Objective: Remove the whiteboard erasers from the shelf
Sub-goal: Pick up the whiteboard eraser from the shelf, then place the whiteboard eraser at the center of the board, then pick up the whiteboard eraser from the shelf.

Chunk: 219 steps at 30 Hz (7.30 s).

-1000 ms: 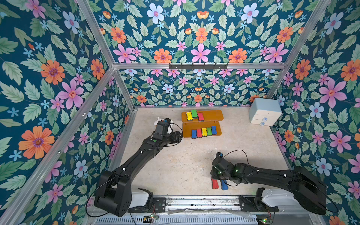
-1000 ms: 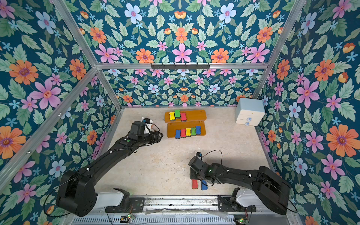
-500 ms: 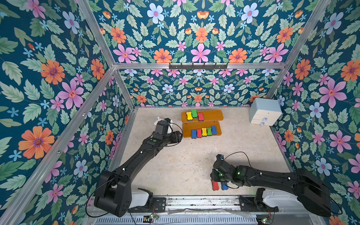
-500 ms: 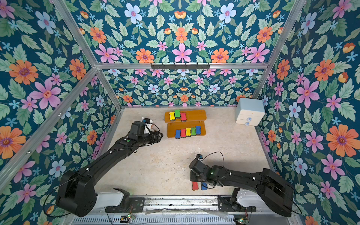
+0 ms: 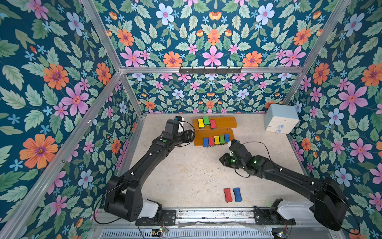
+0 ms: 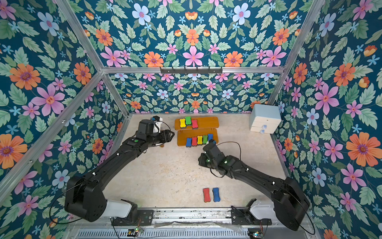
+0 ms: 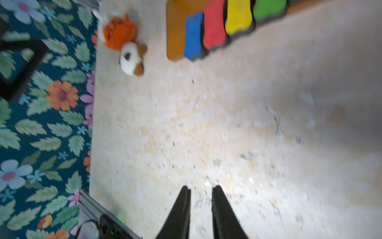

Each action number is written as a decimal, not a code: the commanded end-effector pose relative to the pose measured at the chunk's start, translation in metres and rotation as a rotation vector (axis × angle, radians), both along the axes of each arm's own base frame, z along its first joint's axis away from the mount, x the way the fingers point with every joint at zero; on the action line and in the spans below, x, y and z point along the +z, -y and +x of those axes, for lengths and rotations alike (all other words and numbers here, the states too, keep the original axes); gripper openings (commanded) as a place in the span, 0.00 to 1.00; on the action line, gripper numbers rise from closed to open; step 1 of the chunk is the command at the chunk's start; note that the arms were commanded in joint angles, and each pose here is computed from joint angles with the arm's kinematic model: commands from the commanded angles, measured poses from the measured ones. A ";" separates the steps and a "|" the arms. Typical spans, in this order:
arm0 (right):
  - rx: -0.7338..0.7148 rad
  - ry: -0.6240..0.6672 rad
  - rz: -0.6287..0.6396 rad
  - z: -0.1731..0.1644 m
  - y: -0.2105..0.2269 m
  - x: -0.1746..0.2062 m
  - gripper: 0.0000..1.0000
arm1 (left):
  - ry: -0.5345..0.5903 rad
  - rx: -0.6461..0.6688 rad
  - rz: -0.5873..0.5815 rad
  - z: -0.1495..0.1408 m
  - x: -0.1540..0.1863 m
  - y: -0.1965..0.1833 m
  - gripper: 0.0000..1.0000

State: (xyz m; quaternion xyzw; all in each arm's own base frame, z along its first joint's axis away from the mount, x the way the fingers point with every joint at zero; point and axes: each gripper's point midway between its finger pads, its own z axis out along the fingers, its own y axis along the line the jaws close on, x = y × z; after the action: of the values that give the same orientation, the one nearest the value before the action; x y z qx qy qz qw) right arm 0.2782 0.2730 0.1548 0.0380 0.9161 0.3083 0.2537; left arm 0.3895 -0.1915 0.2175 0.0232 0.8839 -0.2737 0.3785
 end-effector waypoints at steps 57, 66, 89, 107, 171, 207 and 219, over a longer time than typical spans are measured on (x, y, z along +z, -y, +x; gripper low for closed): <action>0.058 0.063 0.095 0.210 -0.025 0.024 0.01 | -0.086 -0.048 -0.062 0.045 -0.027 -0.007 0.67; -0.071 0.179 0.106 0.169 -0.011 0.072 0.00 | -0.071 -0.008 -0.072 0.012 -0.015 -0.020 0.67; -0.157 -0.014 0.050 -0.088 -0.029 -0.055 0.00 | -0.080 -0.017 -0.057 -0.058 -0.039 -0.035 0.69; -0.149 -0.083 0.016 -0.127 -0.019 -0.086 0.00 | -0.077 -0.019 -0.067 -0.052 -0.033 -0.032 0.69; -0.093 0.069 0.060 -0.041 -0.006 0.001 0.38 | -0.067 -0.041 -0.141 -0.006 -0.010 -0.002 0.67; 0.045 0.101 0.108 0.238 -0.072 0.028 0.34 | -0.105 -0.020 -0.101 0.063 -0.023 0.002 0.62; 0.034 0.084 0.113 0.236 -0.070 0.021 0.15 | -0.104 -0.026 -0.107 0.059 -0.021 -0.001 0.61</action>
State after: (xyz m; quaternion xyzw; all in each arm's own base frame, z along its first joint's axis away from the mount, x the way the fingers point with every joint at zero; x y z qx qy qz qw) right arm 0.5183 0.3464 0.1817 0.0190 0.8803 0.3731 0.2924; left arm 0.4506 -0.1900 0.1932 -0.0066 0.8880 -0.3216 0.3287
